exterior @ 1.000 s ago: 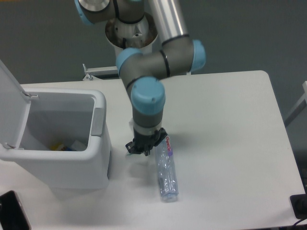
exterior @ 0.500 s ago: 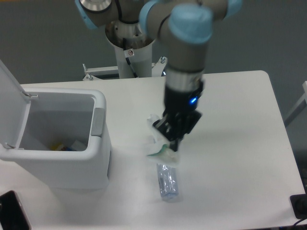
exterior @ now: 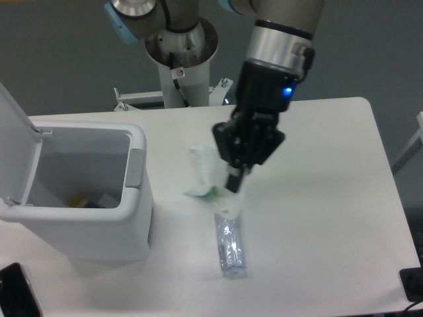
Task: Place the trash in the trash can
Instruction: 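Lift the wrapper and carry it over the white trash bin, then open the gripper to drop the wrapper into the bin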
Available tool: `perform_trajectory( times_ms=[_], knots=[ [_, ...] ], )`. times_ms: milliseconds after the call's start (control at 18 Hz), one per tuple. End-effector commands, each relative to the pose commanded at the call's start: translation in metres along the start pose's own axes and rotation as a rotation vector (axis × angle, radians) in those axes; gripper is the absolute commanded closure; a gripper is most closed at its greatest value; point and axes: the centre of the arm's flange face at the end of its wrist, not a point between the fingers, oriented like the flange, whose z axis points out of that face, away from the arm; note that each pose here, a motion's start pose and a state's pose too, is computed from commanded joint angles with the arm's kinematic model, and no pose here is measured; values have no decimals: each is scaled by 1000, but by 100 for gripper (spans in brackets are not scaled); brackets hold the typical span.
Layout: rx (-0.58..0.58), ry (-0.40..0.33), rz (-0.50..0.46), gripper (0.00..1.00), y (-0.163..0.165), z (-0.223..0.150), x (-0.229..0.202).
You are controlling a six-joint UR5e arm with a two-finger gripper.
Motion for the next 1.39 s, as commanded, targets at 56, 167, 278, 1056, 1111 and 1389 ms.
perform_trajectory(
  times_ms=[56, 167, 278, 1056, 1111, 1389],
  knots=[
    [-5, 6, 12, 100, 8, -1, 8],
    [-25, 19, 32, 100, 19, 6, 21],
    [-60, 32, 57, 100, 32, 24, 33],
    [-200, 69, 218, 0, 101, 85, 58],
    [-198, 70, 220, 0, 99, 85, 59],
    [-182, 68, 224, 0, 92, 80, 60]
  ],
)
